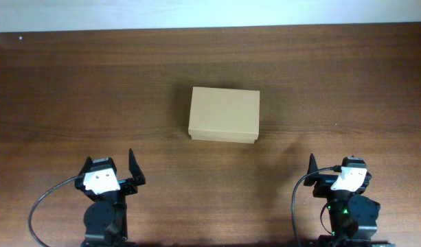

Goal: Pack container

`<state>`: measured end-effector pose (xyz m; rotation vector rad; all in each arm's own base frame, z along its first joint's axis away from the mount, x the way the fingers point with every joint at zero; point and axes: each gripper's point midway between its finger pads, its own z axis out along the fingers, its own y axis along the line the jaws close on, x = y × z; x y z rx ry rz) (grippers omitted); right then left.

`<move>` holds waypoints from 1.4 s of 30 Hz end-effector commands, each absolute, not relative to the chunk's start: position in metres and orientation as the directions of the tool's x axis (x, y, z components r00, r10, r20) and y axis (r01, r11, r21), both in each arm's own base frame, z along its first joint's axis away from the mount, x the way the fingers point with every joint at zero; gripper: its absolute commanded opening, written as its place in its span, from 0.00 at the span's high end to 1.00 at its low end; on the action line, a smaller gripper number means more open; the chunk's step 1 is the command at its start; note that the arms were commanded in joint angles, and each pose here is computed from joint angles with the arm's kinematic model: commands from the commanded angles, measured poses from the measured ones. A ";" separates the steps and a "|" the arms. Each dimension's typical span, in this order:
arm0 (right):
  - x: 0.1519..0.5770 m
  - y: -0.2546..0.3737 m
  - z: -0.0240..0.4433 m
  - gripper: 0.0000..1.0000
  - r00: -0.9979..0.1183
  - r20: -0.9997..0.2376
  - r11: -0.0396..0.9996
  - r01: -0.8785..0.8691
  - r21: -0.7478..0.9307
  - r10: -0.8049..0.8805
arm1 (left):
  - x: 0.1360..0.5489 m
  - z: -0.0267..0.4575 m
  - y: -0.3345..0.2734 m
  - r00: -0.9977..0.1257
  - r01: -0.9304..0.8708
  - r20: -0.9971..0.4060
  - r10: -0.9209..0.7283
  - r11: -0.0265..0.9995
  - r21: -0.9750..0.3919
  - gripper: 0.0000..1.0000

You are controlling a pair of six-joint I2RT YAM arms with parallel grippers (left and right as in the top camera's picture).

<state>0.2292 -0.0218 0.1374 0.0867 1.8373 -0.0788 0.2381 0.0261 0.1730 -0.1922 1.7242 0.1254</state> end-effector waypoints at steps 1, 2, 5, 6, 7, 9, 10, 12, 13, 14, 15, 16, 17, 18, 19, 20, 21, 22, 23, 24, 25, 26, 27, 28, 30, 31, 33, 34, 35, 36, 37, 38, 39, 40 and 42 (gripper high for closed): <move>0.229 -0.025 0.136 0.01 -0.265 -0.964 0.993 0.116 -0.013 0.018 | 0.237 0.163 0.034 -0.123 -0.231 -0.990 -0.063 0.972 -0.033 0.01; 0.229 -0.025 0.136 0.01 -0.265 -0.964 0.993 0.115 -0.013 0.018 | 0.236 0.161 0.035 -0.119 -0.236 -0.991 -0.063 0.971 -0.034 0.01; 0.229 -0.025 0.136 0.01 -0.265 -0.964 0.993 0.116 -0.013 0.018 | 0.236 0.158 0.040 -0.108 -0.254 -0.992 -0.066 0.966 -0.036 0.01; 0.229 -0.025 0.136 0.01 -0.265 -0.964 0.993 0.115 -0.013 0.018 | 0.236 0.158 0.042 -0.104 -0.262 -0.992 -0.067 0.964 -0.037 0.01; 0.229 -0.025 0.136 0.01 -0.265 -0.964 0.993 0.116 -0.013 0.018 | 0.236 0.158 0.043 -0.104 -0.266 -0.992 -0.067 0.963 -0.037 0.01; 0.229 -0.025 0.136 0.01 -0.265 -0.964 0.993 0.116 -0.013 0.018 | 0.235 0.158 0.046 -0.103 -0.279 -0.992 -0.069 0.960 -0.037 0.01; 0.229 -0.025 0.136 0.01 -0.265 -0.964 0.993 0.116 -0.013 0.018 | 0.234 0.158 0.048 -0.102 -0.289 -0.992 -0.070 0.956 -0.037 0.01; 0.229 -0.025 0.136 0.01 -0.265 -0.964 0.993 0.115 -0.013 0.018 | 0.234 0.158 0.050 -0.102 -0.295 -0.992 -0.070 0.955 -0.037 0.01; 0.229 -0.025 0.136 0.01 -0.265 -0.964 0.993 0.115 -0.013 0.018 | 0.234 0.158 0.050 -0.102 -0.296 -0.992 -0.070 0.955 -0.037 0.01; 0.229 -0.025 0.136 0.01 -0.265 -0.964 0.993 0.116 -0.013 0.018 | 0.234 0.158 0.050 -0.102 -0.295 -0.992 -0.070 0.955 -0.037 0.01; 0.229 -0.025 0.136 0.01 -0.265 -0.964 0.993 0.116 -0.013 0.018 | 0.234 0.158 0.050 -0.102 -0.296 -0.992 -0.070 0.955 -0.037 0.01; 0.229 -0.025 0.136 0.01 -0.265 -0.964 0.993 0.116 -0.013 0.018 | 0.234 0.158 0.050 -0.102 -0.295 -0.992 -0.070 0.955 -0.037 0.01; 0.229 -0.025 0.136 0.01 -0.265 -0.964 0.993 0.116 -0.012 0.019 | 0.234 0.158 0.050 -0.102 -0.295 -0.992 -0.070 0.955 -0.037 0.01; 0.229 -0.025 0.136 0.01 -0.265 -0.964 0.993 0.116 -0.013 0.018 | 0.234 0.158 0.050 -0.102 -0.295 -0.992 -0.070 0.955 -0.037 0.01; 0.229 -0.025 0.136 0.01 -0.265 -0.964 0.993 0.115 -0.013 0.018 | 0.234 0.158 0.050 -0.102 -0.295 -0.992 -0.070 0.955 -0.037 0.01; 0.229 -0.025 0.136 0.01 -0.265 -0.964 0.993 0.115 -0.013 0.018 | 0.234 0.158 0.050 -0.103 -0.296 -0.992 -0.070 0.955 -0.037 0.01; 0.229 -0.025 0.136 0.01 -0.265 -0.964 0.993 0.115 -0.013 0.018 | 0.234 0.158 0.050 -0.103 -0.295 -0.992 -0.070 0.955 -0.037 0.01; 0.229 -0.025 0.136 0.01 -0.265 -0.964 0.993 0.115 -0.013 0.018 | 0.234 0.158 0.050 -0.103 -0.295 -0.992 -0.070 0.955 -0.037 0.01; 0.229 -0.025 0.136 0.01 -0.265 -0.964 0.993 0.116 -0.013 0.018 | 0.234 0.158 0.050 -0.103 -0.296 -0.992 -0.070 0.955 -0.037 0.01; 0.229 -0.025 0.136 0.01 -0.265 -0.964 0.993 0.116 -0.013 0.018 | 0.234 0.158 0.050 -0.103 -0.295 -0.992 -0.070 0.955 -0.037 0.01; 0.229 -0.025 0.136 0.01 -0.265 -0.964 0.993 0.116 -0.013 0.018 | 0.234 0.158 0.050 -0.103 -0.295 -0.992 -0.070 0.955 -0.037 0.01; 0.229 -0.025 0.136 0.01 -0.265 -0.964 0.993 0.116 -0.013 0.018 | 0.234 0.158 0.050 -0.103 -0.296 -0.992 -0.070 0.955 -0.037 0.01; 0.229 -0.025 0.136 0.01 -0.265 -0.964 0.993 0.116 -0.013 0.018 | 0.234 0.158 0.050 -0.103 -0.296 -0.992 -0.070 0.955 -0.037 0.01; 0.229 -0.025 0.136 0.01 -0.265 -0.964 0.993 0.115 -0.013 0.018 | 0.234 0.158 0.050 -0.103 -0.295 -0.992 -0.070 0.955 -0.037 0.01; 0.229 -0.025 0.136 0.01 -0.265 -0.964 0.993 0.115 -0.013 0.018 | 0.234 0.158 0.050 -0.103 -0.295 -0.992 -0.070 0.955 -0.037 0.01; 0.229 -0.025 0.136 0.01 -0.265 -0.964 0.993 0.115 -0.013 0.018 | 0.234 0.158 0.050 -0.103 -0.295 -0.992 -0.070 0.955 -0.037 0.01; 0.229 -0.025 0.136 0.01 -0.265 -0.964 0.993 0.116 -0.013 0.018 | 0.234 0.158 0.050 -0.103 -0.295 -0.992 -0.070 0.955 -0.037 0.01; 0.229 -0.025 0.136 0.01 -0.265 -0.964 0.993 0.116 -0.013 0.018 | 0.234 0.158 0.050 -0.103 -0.296 -0.992 -0.070 0.955 -0.037 0.01; 0.229 -0.025 0.136 0.01 -0.265 -0.964 0.993 0.115 -0.013 0.018 | 0.234 0.158 0.050 -0.103 -0.296 -0.992 -0.070 0.955 -0.037 0.01; 0.229 -0.025 0.136 0.01 -0.265 -0.964 0.993 0.115 -0.013 0.018 | 0.234 0.158 0.050 -0.103 -0.295 -0.992 -0.070 0.955 -0.037 0.01; 0.229 -0.025 0.136 0.01 -0.265 -0.964 0.993 0.116 -0.013 0.018 | 0.234 0.158 0.050 -0.103 -0.296 -0.992 -0.070 0.955 -0.037 0.01; 0.229 -0.025 0.136 0.01 -0.265 -0.964 0.993 0.115 -0.013 0.018 | 0.234 0.158 0.050 -0.103 -0.295 -0.992 -0.070 0.955 -0.037 0.01; 0.229 -0.025 0.136 0.01 -0.265 -0.964 0.993 0.115 -0.013 0.018 | 0.234 0.158 0.050 -0.103 -0.295 -0.992 -0.070 0.955 -0.037 0.01; 0.229 -0.025 0.136 0.01 -0.265 -0.964 0.993 0.115 -0.013 0.018 | 0.234 0.158 0.050 -0.103 -0.295 -0.992 -0.070 0.955 -0.037 0.01; 0.229 -0.025 0.136 0.01 -0.265 -0.964 0.993 0.115 -0.013 0.018 | 0.234 0.158 0.050 -0.103 -0.296 -0.992 -0.070 0.955 -0.037 0.01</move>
